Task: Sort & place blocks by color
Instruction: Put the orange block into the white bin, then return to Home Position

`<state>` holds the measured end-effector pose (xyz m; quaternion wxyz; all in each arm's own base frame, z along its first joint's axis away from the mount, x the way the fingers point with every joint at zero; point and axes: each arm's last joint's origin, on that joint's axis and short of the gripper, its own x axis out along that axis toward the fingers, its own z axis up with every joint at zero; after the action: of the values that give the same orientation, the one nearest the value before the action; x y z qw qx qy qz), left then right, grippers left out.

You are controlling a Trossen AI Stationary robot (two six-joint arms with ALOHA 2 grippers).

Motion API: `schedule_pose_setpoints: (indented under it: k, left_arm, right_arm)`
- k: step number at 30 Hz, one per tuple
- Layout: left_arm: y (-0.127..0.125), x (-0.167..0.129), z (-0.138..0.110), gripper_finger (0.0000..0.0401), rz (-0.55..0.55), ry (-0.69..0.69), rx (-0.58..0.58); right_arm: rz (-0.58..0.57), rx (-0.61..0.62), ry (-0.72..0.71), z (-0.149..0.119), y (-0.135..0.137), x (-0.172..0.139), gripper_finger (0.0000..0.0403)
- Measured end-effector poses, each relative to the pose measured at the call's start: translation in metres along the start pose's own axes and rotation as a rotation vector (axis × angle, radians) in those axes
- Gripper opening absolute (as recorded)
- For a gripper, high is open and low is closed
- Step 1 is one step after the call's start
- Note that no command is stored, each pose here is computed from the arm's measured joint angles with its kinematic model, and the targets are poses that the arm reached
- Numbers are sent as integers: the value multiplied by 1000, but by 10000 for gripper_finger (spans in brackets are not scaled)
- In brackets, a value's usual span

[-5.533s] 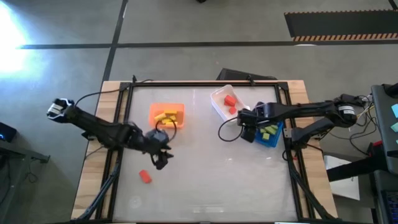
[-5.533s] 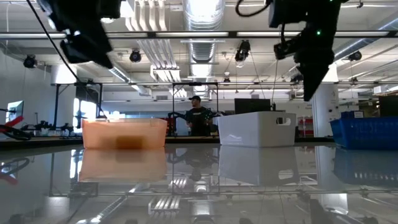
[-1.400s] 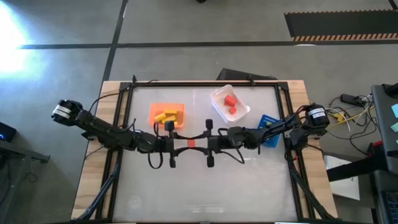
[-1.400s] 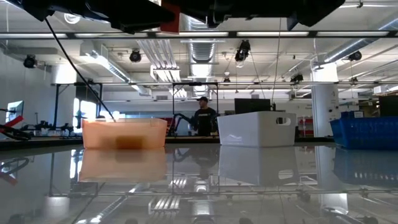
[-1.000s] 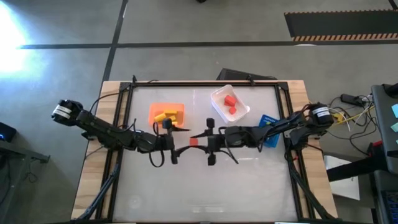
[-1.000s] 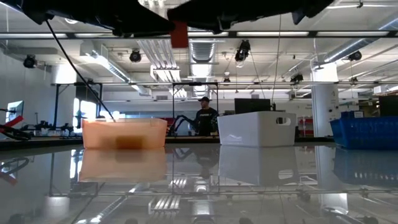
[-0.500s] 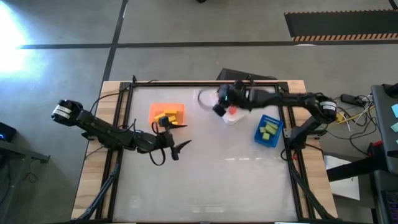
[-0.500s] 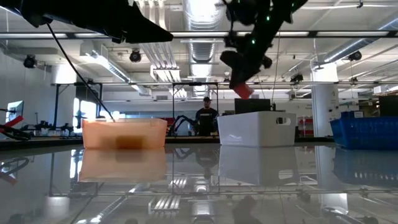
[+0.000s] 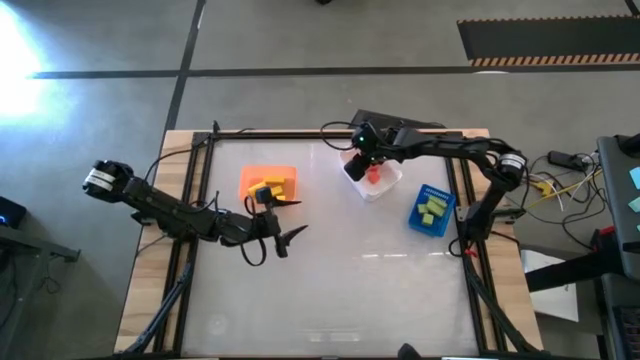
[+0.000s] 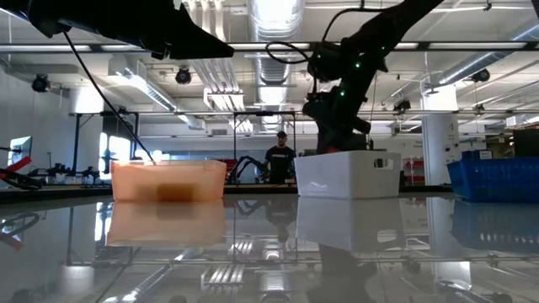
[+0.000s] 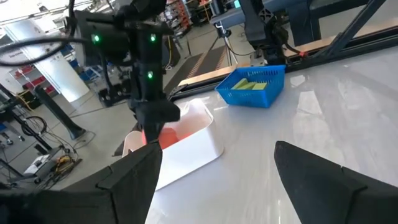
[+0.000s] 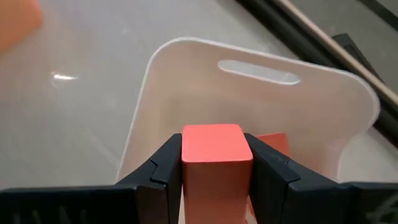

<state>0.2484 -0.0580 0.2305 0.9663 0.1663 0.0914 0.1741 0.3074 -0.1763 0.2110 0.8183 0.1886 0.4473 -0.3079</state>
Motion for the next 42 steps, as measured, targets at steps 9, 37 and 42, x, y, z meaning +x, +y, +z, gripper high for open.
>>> schedule_pose_setpoints:
  k: [9, 37, 42]
  left_arm:
    - [16, -17, 5, 278, -10, 26, 48]
    - [79, -120, -68, 1, -27, -141, -150]
    - [83, -129, -73, 1, -85, -167, -152]
  right_arm:
    - [-15, 7, 4, -1, 0, 2, 218]
    - [435, -377, -710, -144, 54, -101, 132]
    - [467, -423, -826, -170, 39, -114, 110]
